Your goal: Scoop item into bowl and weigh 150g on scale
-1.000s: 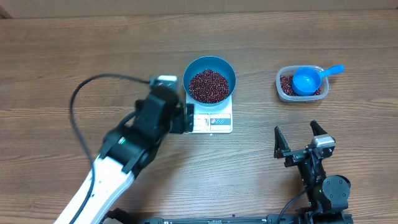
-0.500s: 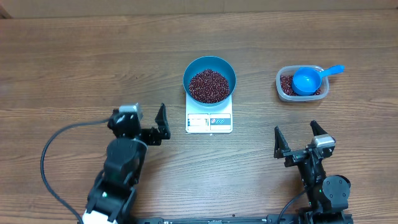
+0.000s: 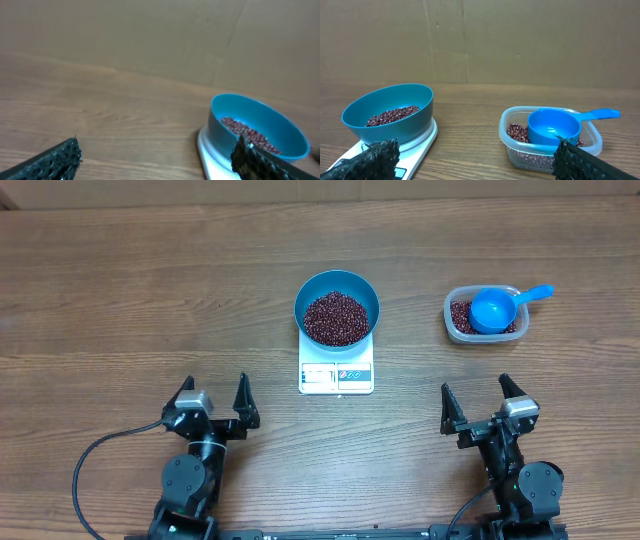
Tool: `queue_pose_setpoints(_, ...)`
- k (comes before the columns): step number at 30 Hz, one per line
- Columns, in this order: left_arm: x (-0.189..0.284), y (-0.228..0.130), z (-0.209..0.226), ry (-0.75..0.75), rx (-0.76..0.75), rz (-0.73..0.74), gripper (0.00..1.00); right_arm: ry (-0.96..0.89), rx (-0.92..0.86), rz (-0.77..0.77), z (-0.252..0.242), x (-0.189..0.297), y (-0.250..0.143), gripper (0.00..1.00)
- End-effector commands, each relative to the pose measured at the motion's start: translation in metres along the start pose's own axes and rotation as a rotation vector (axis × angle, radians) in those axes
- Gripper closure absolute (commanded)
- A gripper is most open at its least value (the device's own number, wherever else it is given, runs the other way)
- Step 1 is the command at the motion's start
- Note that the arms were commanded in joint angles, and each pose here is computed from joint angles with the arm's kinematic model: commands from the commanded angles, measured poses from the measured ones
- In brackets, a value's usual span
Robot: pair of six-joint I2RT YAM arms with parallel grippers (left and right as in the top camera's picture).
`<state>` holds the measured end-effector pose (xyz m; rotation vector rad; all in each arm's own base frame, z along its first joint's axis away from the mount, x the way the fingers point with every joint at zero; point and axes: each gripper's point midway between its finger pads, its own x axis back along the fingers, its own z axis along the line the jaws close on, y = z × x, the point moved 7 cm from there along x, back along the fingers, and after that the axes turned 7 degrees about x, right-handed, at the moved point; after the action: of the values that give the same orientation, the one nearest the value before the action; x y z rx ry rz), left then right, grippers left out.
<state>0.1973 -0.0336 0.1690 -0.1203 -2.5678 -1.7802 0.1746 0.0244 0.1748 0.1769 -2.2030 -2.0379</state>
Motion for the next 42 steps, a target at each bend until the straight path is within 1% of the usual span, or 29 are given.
queue_pose_setpoints(1,0.005,0.002,0.007,0.035,-0.018,-0.019,0.01,-0.013,-0.003,-0.001,-0.002,0.000,-0.003,0.00)
queue_pose_setpoints(5,0.012,-0.005,0.018,0.082,-0.026,0.020,0.01,-0.013,-0.003,-0.001,-0.002,0.000,-0.003,0.00)
queue_pose_setpoints(9,0.020,-0.006,0.030,0.134,-0.025,0.025,0.00,-0.013,-0.003,-0.001,-0.002,0.000,-0.003,0.00)
queue_pose_setpoints(12,0.023,0.006,0.034,0.139,-0.059,-0.044,0.00,-0.013,-0.003,-0.001,-0.002,0.000,-0.003,0.00)
queue_pose_setpoints(18,0.024,0.009,0.045,0.178,-0.125,-0.040,0.00,-0.013,-0.003,-0.001,-0.002,0.000,-0.003,0.00)
queue_pose_setpoints(24,0.024,0.009,0.045,0.180,-0.179,-0.035,0.00,-0.013,-0.003,-0.001,-0.002,0.000,-0.003,0.00)
queue_pose_setpoints(42,0.024,0.009,0.045,0.180,-0.178,-0.038,0.00,-0.013,-0.003,-0.001,-0.002,0.000,-0.003,0.00)
